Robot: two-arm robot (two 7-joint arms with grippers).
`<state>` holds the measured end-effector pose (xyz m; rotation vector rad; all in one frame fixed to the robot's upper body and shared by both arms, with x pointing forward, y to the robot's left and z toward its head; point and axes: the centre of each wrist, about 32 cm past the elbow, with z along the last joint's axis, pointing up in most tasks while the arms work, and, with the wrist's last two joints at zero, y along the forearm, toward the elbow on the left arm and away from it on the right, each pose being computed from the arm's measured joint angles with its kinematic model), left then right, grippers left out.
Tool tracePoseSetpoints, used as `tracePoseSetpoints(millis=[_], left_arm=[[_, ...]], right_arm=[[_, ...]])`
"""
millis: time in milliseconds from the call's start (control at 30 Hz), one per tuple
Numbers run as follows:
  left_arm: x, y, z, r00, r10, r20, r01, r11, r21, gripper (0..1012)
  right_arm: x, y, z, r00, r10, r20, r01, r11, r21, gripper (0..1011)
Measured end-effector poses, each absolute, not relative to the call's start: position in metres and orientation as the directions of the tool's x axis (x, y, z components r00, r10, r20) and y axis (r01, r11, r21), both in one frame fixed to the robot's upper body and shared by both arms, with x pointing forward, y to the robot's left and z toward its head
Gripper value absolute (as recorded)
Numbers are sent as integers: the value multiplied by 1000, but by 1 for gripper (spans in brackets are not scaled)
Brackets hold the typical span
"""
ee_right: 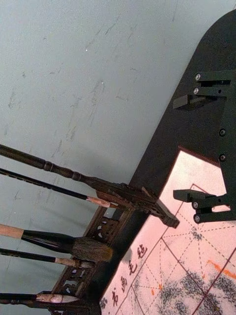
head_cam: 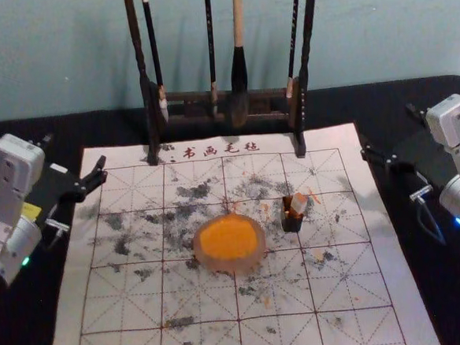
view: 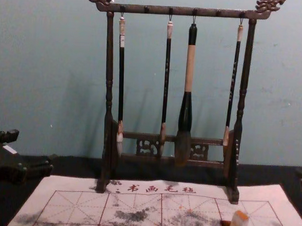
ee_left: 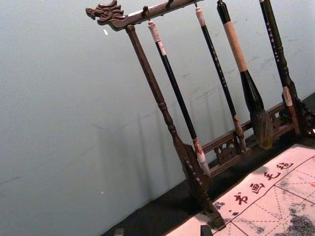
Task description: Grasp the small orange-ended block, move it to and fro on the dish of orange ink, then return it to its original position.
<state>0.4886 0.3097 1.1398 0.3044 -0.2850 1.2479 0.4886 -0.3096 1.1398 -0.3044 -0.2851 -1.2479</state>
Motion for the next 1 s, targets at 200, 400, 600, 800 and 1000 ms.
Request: tracePoseSetpoints(millis=[200,400,600,800,1000], left_arm=[[489,310,1140,292,880,374,-955,287,70,1001],[489,310,1140,292,880,374,-955,287,70,1001],[489,310,1140,292,880,374,-955,287,70,1001],[489,310,1140,292,880,374,-955,287,70,1001],[489,310,1140,292,880,374,-955,287,70,1001]], right_arm=[[489,-310,1140,292,-880,374,955,287,-70,1002],[489,-310,1140,292,-880,374,955,287,-70,1002],[489,-310,1140,292,-880,374,955,287,-70,1002],[489,-310,1140,292,-880,374,955,287,-70,1002],[489,-310,1140,292,-880,374,955,287,-70,1002]])
